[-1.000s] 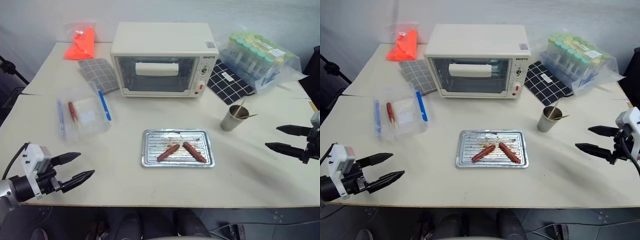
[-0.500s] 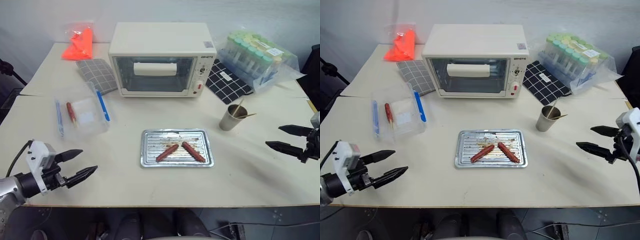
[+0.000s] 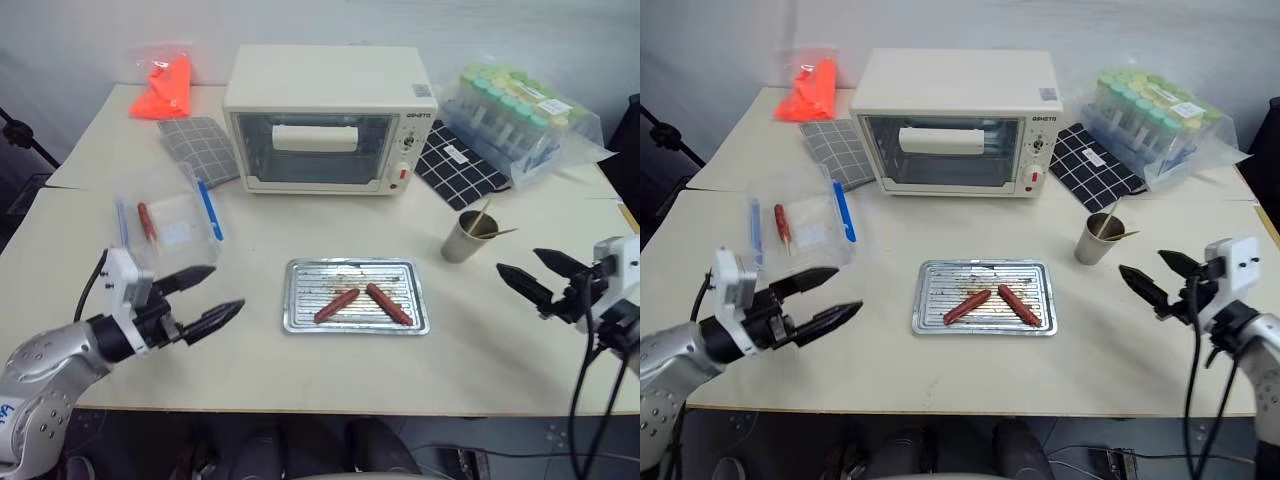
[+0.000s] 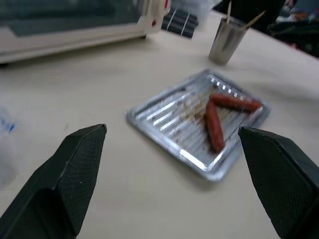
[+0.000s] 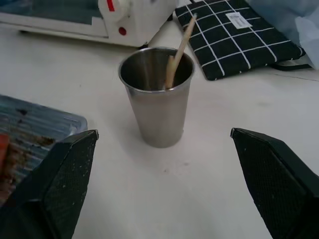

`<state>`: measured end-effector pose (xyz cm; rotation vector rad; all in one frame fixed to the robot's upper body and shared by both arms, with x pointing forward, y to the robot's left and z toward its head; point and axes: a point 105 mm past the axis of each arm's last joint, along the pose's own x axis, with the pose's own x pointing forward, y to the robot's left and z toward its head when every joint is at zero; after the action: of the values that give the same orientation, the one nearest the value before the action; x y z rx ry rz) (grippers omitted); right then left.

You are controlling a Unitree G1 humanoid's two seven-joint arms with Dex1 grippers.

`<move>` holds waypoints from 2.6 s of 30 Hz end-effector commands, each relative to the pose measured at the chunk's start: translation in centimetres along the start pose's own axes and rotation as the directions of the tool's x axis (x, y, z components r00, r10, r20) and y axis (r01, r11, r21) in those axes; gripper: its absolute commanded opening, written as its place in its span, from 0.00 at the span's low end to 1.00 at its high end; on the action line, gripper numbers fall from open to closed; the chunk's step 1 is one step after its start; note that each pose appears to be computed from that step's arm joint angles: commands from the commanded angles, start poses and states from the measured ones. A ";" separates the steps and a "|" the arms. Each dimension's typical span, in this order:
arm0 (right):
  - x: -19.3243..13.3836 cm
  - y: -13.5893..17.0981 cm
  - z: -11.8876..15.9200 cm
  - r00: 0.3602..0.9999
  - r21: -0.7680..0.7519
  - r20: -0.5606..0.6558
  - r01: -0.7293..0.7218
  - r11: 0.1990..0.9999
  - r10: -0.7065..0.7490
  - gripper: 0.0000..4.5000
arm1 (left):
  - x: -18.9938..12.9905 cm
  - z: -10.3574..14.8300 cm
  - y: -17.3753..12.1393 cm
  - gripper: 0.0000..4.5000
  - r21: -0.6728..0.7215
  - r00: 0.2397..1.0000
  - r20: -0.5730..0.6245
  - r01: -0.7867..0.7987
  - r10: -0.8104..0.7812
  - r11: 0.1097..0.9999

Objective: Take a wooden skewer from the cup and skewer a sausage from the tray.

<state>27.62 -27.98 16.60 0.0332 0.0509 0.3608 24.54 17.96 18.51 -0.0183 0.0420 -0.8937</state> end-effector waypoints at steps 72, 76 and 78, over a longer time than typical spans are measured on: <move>1.6 12.4 16.1 0.725 0.349 0.320 -0.688 0.636 0.609 0.00 | 9.9 9.2 -4.1 1.00 0.352 0.858 0.173 0.405 -0.484 0.844; 2.9 14.1 14.6 0.712 0.435 0.367 -0.700 0.566 0.598 0.00 | 11.2 9.3 -4.4 1.00 0.370 0.847 0.196 0.402 -0.494 0.837; 3.2 14.9 14.5 0.698 0.452 0.395 -0.714 0.535 0.597 0.00 | 11.8 9.4 -4.7 1.00 0.373 0.836 0.206 0.413 -0.509 0.831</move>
<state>26.95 -13.67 30.27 0.7218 0.0055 1.0856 28.93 6.36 26.87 0.1120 -0.3586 -1.3663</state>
